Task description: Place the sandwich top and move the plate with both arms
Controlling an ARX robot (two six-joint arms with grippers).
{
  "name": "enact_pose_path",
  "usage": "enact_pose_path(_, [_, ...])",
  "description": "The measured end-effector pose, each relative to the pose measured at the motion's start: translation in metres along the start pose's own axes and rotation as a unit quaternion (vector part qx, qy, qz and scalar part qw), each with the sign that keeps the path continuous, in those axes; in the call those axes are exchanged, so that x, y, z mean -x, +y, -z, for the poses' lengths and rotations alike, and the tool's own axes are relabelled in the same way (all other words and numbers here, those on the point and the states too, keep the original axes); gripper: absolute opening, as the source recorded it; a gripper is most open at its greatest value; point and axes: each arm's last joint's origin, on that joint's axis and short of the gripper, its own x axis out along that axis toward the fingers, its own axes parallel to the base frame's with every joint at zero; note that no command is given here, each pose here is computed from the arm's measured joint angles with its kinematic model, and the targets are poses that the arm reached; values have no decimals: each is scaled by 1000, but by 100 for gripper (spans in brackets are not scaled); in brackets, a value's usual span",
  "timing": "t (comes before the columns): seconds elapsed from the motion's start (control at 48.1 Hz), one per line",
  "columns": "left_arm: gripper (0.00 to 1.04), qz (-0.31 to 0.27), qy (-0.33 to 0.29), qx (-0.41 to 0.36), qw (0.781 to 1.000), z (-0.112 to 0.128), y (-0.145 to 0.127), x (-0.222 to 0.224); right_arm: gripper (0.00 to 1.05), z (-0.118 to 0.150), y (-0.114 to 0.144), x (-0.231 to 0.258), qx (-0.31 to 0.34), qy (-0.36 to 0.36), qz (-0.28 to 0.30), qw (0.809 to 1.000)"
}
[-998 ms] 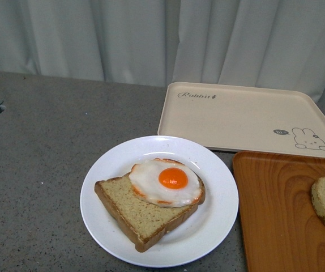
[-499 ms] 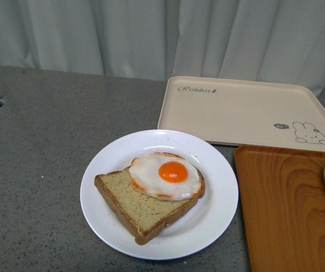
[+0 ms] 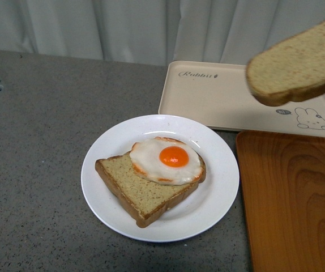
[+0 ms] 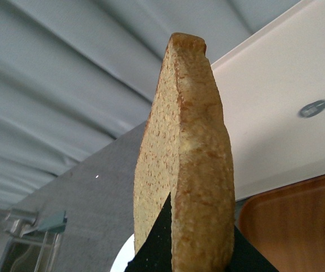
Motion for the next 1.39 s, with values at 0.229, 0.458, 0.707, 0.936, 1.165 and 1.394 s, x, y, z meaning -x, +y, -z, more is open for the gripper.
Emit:
enact_pose_path(0.229, [98,0,0,0,1000,0,0,0,4,60,26,-11,15,60,-39,997])
enact_pose_path(0.458, [98,0,0,0,1000,0,0,0,4,89,29,-8,38,89,-52,994])
enact_pose_path(0.707, [98,0,0,0,1000,0,0,0,4,101,29,-6,53,104,-52,992])
enact_pose_path(0.936, [98,0,0,0,1000,0,0,0,4,111,26,-5,66,117,-48,990])
enact_pose_path(1.165, [98,0,0,0,1000,0,0,0,4,118,20,-5,79,129,-36,988])
enact_pose_path(1.394, [98,0,0,0,1000,0,0,0,4,121,18,-5,88,134,-29,987])
